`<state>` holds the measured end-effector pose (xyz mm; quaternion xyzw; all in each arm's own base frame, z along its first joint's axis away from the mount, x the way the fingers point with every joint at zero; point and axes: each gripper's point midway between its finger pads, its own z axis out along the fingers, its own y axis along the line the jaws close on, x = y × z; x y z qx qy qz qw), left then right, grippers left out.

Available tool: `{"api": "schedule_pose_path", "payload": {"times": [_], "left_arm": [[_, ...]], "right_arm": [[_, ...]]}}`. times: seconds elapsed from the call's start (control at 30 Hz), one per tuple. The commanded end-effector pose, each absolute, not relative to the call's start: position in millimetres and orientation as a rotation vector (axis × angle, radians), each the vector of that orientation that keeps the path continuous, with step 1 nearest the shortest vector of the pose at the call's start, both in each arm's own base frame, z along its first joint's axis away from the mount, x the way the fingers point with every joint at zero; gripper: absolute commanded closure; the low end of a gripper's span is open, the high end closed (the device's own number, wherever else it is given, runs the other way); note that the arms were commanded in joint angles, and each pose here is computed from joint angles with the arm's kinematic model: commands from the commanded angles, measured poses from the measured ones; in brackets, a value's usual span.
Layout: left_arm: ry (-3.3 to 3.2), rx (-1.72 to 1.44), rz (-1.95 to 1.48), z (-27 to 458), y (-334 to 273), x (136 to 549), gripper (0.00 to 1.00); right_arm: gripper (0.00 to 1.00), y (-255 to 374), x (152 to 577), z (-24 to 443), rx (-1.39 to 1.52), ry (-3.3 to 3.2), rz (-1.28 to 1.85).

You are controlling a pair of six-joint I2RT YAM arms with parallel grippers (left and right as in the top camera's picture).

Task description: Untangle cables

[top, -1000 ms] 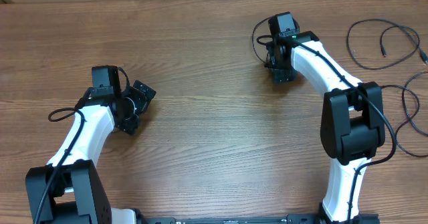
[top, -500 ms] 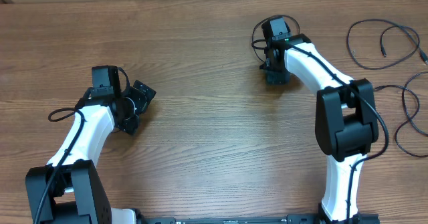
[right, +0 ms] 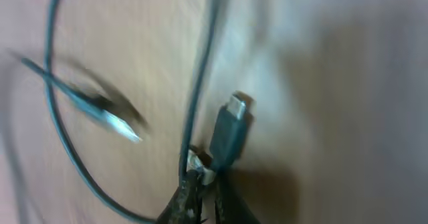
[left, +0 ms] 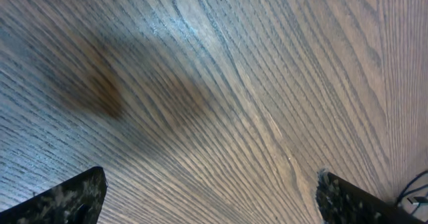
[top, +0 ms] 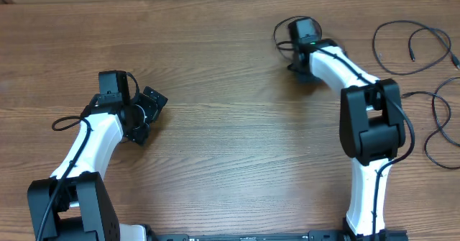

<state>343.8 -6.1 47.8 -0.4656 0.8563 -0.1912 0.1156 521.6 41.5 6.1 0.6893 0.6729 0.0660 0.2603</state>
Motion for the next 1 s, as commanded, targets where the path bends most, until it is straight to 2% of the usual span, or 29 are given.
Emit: {"api": "schedule_pose_path", "payload": {"times": [0.0,0.1,0.13,0.17,0.23,0.33,0.4,0.6,0.7,0.8,0.97], "left_arm": [[2.51,-1.33,-0.543,50,-5,346,0.0],[2.51,-1.33,-0.543,50,-5,346,0.01],[2.51,-1.33,-0.543,50,-5,346,0.0],[2.51,-1.33,-0.543,50,-5,346,0.0],[2.51,-1.33,-0.543,50,-5,346,0.0],[2.51,-1.33,-0.544,50,-5,346,0.01],[2.51,-1.33,-0.543,50,-5,346,0.0],[2.51,-1.33,-0.543,50,-5,346,0.0],[2.51,-1.33,-0.544,50,-5,346,0.01],[2.51,-1.331,-0.543,50,-5,346,0.01],[2.51,-1.33,-0.543,50,-5,346,0.01]], "right_arm": [[0.93,-1,539,-4,1.644,1.915,0.068],[0.94,1,569,10,1.427,1.991,0.166],[0.85,4,575,13,1.361,2.016,0.188],[0.63,7,579,15,1.304,2.044,0.198],[0.0,12,580,20,1.176,2.124,0.179],[0.0,11,570,43,1.05,2.22,0.104],[0.0,6,562,76,0.964,2.256,0.06],[0.0,-23,505,203,0.904,2.22,0.025],[0.0,-42,459,260,0.906,2.186,0.009],[0.0,-53,410,296,0.93,2.173,-0.002],[0.0,-43,319,347,0.728,2.223,-0.013]]}}
